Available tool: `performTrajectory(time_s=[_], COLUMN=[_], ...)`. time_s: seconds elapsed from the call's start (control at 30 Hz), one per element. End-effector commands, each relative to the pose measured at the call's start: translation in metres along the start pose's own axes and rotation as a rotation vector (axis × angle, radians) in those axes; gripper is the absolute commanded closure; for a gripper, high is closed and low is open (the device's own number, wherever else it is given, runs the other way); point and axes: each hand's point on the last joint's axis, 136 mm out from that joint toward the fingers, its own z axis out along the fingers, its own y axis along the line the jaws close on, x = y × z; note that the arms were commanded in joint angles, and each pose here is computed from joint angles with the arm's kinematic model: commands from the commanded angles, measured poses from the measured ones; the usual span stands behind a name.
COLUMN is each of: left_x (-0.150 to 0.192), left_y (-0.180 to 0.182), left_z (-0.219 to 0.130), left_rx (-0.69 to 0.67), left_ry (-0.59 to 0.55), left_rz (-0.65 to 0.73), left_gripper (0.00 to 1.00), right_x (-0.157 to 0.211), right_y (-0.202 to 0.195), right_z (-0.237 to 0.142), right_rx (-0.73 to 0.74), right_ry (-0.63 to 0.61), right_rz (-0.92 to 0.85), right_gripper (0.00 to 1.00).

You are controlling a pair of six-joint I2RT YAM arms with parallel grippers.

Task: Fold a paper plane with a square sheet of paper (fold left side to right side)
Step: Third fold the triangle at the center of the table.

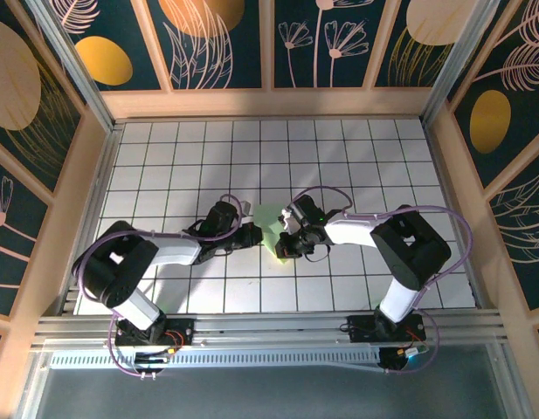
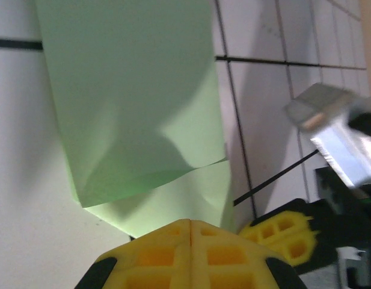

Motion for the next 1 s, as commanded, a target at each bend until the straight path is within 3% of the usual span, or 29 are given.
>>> performTrajectory(time_s=[0.0,0.57,0.97], left_x=[-0.004,0.016,0.024], left_y=[-0.013,0.030,0.058], left_z=[0.010,0.027,0.024], left_rx=[0.050,-0.098,-0.241], left_ry=[0.011,0.077,0.101], left_rz=[0.008,-0.027,-0.045], left_gripper=[1.00,1.00,1.00], right_x=[0.037,0.028,-0.031], right_y=[-0.067,-0.059,0.022], right_z=[0.013,0.010,-0.021], right_rx=[0.266,0.248,0.012], right_ry=[0.089,0.076,-0.077], right_rz=[0.078,0.069,0.028], right_gripper=[1.00,1.00,1.00])
